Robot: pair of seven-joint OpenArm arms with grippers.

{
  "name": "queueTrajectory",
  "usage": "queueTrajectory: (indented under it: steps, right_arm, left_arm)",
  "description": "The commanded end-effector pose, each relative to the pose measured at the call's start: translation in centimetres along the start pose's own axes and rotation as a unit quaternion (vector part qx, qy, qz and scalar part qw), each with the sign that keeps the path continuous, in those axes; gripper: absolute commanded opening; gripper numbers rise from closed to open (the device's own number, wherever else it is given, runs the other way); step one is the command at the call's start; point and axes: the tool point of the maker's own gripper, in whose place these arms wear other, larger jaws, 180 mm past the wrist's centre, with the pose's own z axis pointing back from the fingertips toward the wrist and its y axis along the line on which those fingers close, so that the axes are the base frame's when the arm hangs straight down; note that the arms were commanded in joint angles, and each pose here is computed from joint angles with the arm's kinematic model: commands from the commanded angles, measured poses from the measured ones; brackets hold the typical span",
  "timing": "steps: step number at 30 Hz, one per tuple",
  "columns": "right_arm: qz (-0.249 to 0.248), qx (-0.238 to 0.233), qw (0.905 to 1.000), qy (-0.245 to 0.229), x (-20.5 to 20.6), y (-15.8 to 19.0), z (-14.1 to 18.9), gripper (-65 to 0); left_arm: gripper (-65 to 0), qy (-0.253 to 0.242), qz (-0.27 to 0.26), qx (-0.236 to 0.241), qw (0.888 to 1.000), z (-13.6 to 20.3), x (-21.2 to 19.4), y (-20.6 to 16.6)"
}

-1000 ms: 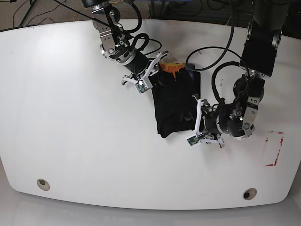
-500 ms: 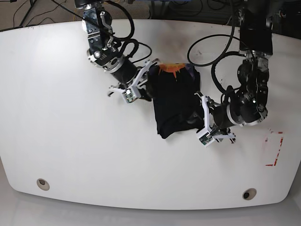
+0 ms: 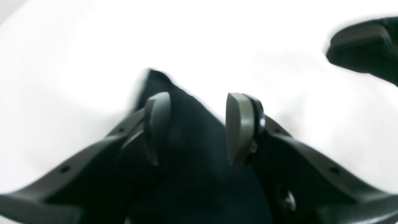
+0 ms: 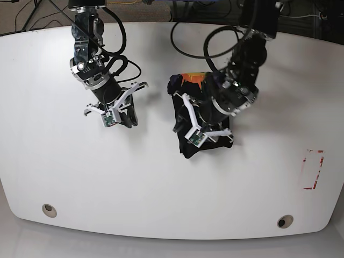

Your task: Layout the t-shirt on the table in an organized manner, then fold the t-shirt properly

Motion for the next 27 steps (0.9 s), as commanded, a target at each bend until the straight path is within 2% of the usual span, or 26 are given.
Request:
queueTrajectory:
  steps: [1,5,13,27]
  right_arm:
    - [0.006,-0.013,0.9994,-0.032,2.0,-1.2,0.5,-56.9]
    - [0.003,-0.031,0.999,-0.033,1.9,-2.5,1.1,-56.9]
    - [0.0,-0.043,0.9986,-0.031,1.7,-3.4,1.4,-56.9]
    - [-0.002,-0.042,0.9986,-0.032,1.7,-3.3,1.4,-56.9]
  left_arm:
    - [-39.0,-0.035,0.004,0.024,0.999,-0.3,1.6,-0.3]
    - [-39.0,-0.032,0.028,0.078,0.996,-0.9,-0.1,-0.3]
    - [-39.0,-0.009,0.059,0.142,0.988,-1.3,-4.3,0.7]
    - [-38.9,0.1,0.039,0.146,0.983,-1.3,-15.5,1.9]
